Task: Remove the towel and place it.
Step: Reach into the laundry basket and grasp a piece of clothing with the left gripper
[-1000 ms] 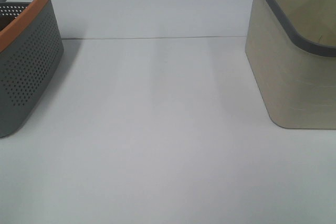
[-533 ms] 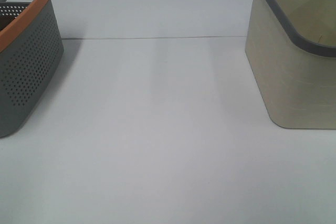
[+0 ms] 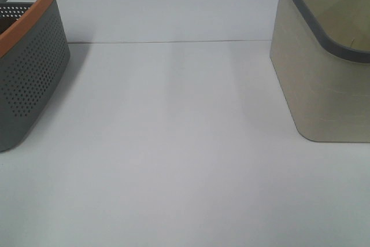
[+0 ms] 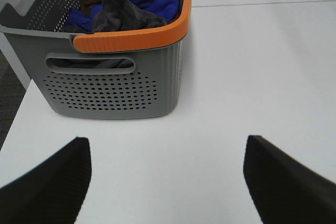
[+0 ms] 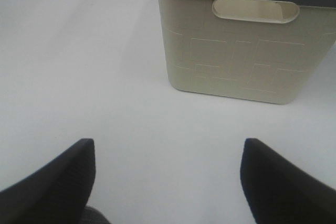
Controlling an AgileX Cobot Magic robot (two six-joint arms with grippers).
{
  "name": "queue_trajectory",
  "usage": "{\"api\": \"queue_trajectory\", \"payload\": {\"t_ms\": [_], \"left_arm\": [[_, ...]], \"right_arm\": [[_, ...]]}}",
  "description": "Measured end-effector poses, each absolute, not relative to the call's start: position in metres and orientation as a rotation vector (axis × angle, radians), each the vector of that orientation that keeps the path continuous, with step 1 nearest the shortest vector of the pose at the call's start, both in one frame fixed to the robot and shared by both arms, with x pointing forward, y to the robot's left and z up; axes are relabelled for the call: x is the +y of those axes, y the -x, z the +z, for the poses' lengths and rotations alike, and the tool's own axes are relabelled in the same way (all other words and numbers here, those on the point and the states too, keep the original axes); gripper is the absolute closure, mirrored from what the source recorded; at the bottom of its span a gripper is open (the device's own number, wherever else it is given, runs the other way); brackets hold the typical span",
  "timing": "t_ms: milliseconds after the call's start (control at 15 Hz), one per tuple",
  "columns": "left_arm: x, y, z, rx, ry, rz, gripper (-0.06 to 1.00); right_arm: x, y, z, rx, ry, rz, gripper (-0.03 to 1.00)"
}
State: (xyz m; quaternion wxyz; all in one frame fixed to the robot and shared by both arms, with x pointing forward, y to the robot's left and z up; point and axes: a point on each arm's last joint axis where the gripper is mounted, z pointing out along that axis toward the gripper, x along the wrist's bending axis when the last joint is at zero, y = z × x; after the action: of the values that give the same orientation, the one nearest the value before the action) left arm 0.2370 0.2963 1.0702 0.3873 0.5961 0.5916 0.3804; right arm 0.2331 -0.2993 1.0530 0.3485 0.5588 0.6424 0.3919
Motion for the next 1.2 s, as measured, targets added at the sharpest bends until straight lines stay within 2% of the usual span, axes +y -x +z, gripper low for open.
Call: {"api": "queue_trajectory", "payload": {"t_ms": [533, 1200], "left_arm": [[0.301, -0.3, 1.109, 1.566, -1.438, 0.932, 0.19], [0.314, -0.439, 1.145, 1.761, -1.162, 0.836, 0.2]], "right_arm": [[-0.299, -0.233, 1.053, 1.665, -1.449, 1.016, 0.21], [-0.299, -0.233, 1.053, 1.664, -1.45, 1.017, 0.21]]}}
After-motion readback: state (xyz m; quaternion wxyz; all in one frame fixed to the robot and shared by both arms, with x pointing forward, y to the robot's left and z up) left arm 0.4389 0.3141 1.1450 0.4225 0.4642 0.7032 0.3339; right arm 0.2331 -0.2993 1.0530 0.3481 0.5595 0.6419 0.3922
